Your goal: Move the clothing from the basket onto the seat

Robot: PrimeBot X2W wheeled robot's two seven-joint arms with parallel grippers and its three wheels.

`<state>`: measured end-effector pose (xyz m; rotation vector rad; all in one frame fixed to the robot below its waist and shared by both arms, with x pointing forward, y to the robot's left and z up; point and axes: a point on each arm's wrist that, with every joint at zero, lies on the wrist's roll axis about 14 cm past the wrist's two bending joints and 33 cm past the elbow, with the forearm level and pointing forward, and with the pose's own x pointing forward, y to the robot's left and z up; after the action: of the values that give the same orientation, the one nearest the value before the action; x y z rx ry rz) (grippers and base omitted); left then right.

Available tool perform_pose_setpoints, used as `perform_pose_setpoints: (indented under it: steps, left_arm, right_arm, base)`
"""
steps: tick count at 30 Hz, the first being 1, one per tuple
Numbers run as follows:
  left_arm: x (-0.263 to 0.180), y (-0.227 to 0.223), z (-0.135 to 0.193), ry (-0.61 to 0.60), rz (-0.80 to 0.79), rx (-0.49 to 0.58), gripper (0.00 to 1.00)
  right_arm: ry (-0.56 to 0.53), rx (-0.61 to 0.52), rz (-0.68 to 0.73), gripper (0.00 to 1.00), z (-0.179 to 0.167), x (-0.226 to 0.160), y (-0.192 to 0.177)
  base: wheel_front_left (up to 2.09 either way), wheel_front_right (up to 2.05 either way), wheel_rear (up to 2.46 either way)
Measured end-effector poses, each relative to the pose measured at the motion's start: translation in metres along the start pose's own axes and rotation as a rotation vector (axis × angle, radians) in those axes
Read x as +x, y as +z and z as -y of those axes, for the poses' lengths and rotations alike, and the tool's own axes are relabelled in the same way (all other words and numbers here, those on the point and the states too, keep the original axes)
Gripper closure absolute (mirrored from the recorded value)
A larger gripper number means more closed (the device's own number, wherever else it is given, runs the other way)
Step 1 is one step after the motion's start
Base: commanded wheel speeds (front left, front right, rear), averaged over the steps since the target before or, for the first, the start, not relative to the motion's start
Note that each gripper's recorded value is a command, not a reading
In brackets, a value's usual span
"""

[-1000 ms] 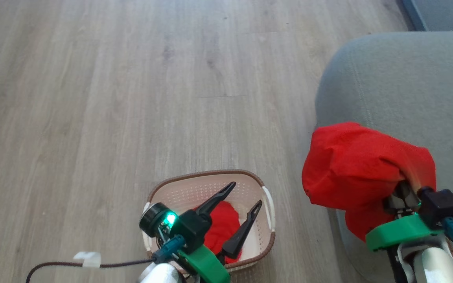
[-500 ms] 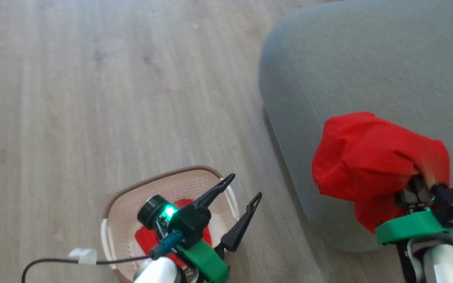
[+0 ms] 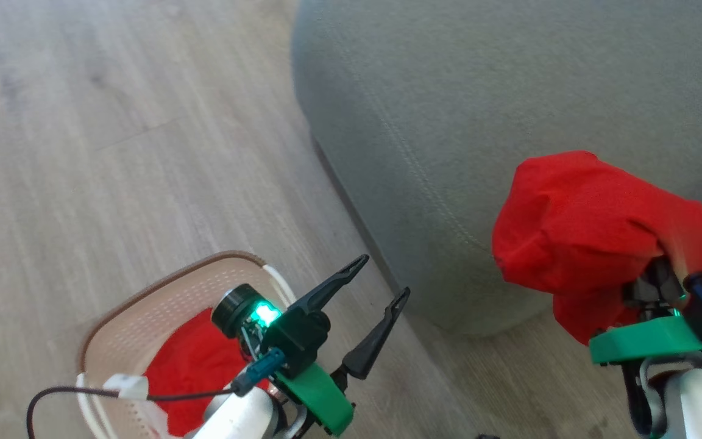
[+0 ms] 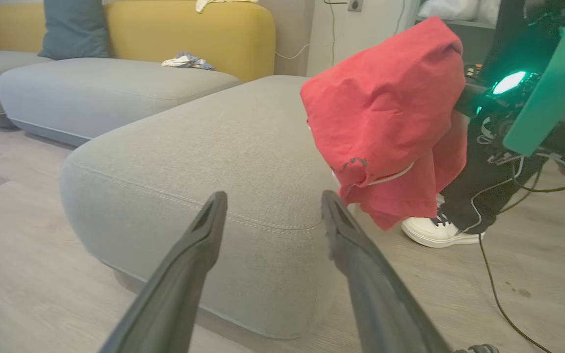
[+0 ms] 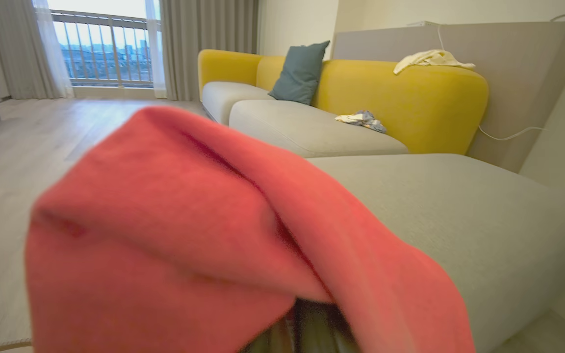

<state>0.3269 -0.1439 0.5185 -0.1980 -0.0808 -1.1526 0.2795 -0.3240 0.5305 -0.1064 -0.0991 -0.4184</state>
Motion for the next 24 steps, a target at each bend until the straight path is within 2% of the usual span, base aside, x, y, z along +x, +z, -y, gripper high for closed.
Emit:
perform_pose_setpoints:
  steps: [7, 16, 21, 24]
  left_arm:
    - [0.015, -0.005, 0.018, -0.076, 0.005, -0.034, 0.0]
    - [0.013, -0.006, 0.018, -0.077, 0.001, -0.035, 0.0]
    - [0.009, -0.013, 0.008, -0.059, -0.009, -0.05, 0.0]
    - [0.005, -0.025, -0.004, -0.05, -0.033, -0.045, 0.0]
  right_arm:
    - [-0.094, 0.007, -0.01, 1.0, 0.029, -0.018, 0.001]
    - [-0.094, -0.004, -0.006, 1.0, 0.029, -0.014, 0.003]
    - [-0.087, -0.04, 0.029, 1.0, 0.027, 0.006, 0.013]
    - [-0.117, -0.075, 0.114, 1.0, 0.036, 0.03, 0.039]
  base:
    - [0.0, 0.0, 0.0]
    - [0.0, 0.0, 0.0]
    - [0.0, 0.0, 0.0]
    - [0.0, 0.0, 0.0]
